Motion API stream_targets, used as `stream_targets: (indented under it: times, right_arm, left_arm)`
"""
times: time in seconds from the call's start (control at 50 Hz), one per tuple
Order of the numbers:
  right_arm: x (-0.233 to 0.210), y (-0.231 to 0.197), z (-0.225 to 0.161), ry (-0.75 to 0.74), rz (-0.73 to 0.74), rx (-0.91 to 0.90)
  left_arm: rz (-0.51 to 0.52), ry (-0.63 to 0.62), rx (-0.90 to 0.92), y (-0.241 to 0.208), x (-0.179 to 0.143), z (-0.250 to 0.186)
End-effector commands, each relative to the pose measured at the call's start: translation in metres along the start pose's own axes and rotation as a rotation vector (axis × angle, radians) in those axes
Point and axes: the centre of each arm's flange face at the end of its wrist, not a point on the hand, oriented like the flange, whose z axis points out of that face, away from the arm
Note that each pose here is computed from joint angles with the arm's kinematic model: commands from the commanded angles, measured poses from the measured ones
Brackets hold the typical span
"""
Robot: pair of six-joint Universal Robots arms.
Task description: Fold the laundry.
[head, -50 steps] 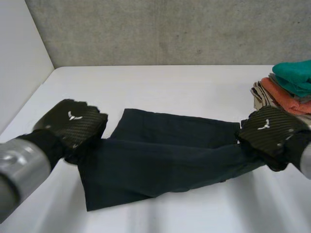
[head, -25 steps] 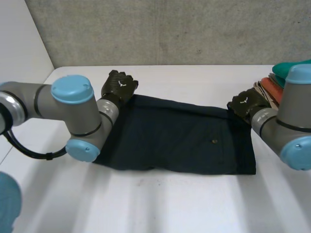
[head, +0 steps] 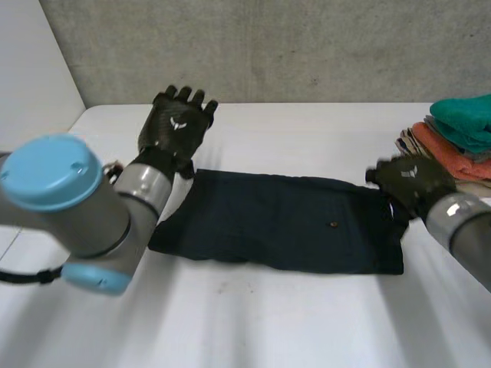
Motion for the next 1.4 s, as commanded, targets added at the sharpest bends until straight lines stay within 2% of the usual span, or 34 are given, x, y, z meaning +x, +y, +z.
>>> stream_targets:
  times: [0.02, 0.24, 0.44, 0.56, 0.62, 0.72, 0.82, 0.86, 0.96, 1.0, 1.1, 1.12, 1.2, 1.32, 1.4]
  right_arm:
    - [-0.005, 0.045, -0.009, -0.088, 0.099, -0.076]
    - [-0.021, 0.078, 0.011, -0.095, 0.107, -0.085]
    - [-0.018, 0.084, 0.029, -0.052, 0.078, -0.022]
    - [-0.009, 0.075, 0.023, -0.009, 0.056, -0.005]
    - [0.012, 0.062, 0.014, 0.059, 0.024, 0.025]
    - [0.041, 0.064, 0.010, 0.113, -0.073, -0.015]
    - [0.054, 0.046, 0.013, 0.146, -0.270, 0.017]
    - [0.046, 0.033, 0.014, 0.133, -0.326, 0.066]
    - [-0.019, -0.033, 0.004, -0.023, -0.488, 0.367]
    - [-0.040, -0.044, -0.001, -0.086, -0.511, 0.445]
    - [-0.114, -0.048, -0.008, -0.338, -0.558, 0.607]
    - [-0.141, -0.045, -0.013, -0.426, -0.580, 0.653]
    - [-0.193, -0.032, -0.021, -0.573, -0.627, 0.689]
    - [-0.202, -0.037, -0.016, -0.558, -0.609, 0.682]
    - [-0.188, -0.049, -0.006, -0.501, -0.432, 0.601]
  left_arm:
    - [-0.105, 0.043, -0.072, 0.012, 0.007, -0.035]
    - [-0.133, 0.054, -0.108, 0.021, 0.011, -0.042]
    - [-0.133, 0.056, -0.109, 0.020, 0.013, -0.043]
    - [-0.133, 0.056, -0.109, 0.017, 0.012, -0.045]
    - [-0.133, 0.045, -0.085, 0.009, 0.007, -0.046]
    - [-0.132, 0.030, -0.074, 0.004, 0.000, -0.050]
    - [-0.133, 0.021, -0.073, 0.002, -0.003, -0.054]
    - [-0.133, 0.018, -0.077, 0.003, -0.004, -0.055]
    - [-0.141, -0.011, -0.085, 0.006, -0.014, -0.055]
    - [-0.154, -0.028, -0.094, 0.008, -0.020, -0.055]
    - [-0.198, -0.063, -0.102, 0.010, -0.031, -0.054]
    - [-0.216, -0.073, -0.109, 0.012, -0.035, -0.054]
    - [-0.253, -0.081, -0.131, 0.015, -0.039, -0.054]
    - [-0.262, -0.082, -0.131, 0.015, -0.040, -0.053]
    - [-0.261, -0.092, -0.108, 0.011, -0.044, -0.048]
